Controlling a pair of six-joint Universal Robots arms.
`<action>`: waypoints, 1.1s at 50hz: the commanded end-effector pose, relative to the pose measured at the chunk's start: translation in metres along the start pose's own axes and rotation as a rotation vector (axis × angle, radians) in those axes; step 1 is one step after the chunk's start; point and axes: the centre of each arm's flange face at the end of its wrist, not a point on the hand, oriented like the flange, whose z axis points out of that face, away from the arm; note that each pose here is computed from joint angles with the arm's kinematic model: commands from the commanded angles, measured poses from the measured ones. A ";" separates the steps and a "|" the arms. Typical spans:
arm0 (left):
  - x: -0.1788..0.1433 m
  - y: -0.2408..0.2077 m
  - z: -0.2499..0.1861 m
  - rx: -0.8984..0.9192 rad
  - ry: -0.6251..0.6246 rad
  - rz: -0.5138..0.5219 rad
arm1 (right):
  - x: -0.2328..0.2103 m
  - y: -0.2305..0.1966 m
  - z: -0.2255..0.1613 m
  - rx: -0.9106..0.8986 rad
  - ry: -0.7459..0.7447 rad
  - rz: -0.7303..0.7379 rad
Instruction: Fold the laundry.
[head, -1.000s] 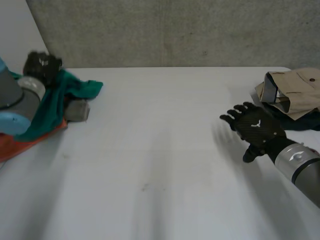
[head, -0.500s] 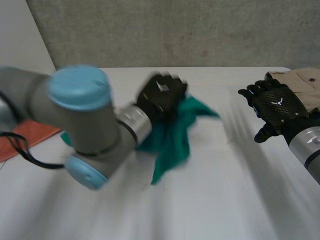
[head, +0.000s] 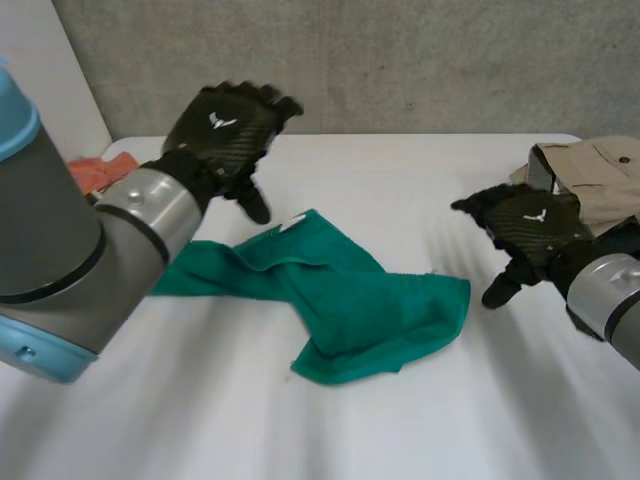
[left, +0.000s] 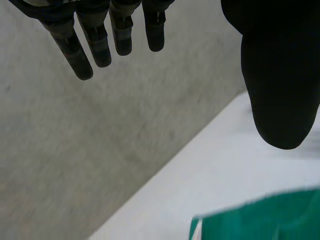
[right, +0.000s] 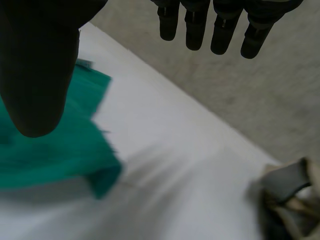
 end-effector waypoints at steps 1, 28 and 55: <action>-0.027 0.061 0.018 -0.150 -0.044 0.090 | -0.034 -0.003 -0.014 -0.126 -0.106 0.117; -0.044 0.190 0.081 -0.367 0.101 0.116 | -0.121 0.040 0.033 -0.060 -0.074 -0.240; -0.065 -0.021 -0.006 0.006 -0.132 0.064 | 0.019 -0.087 -0.010 -0.063 0.246 -0.479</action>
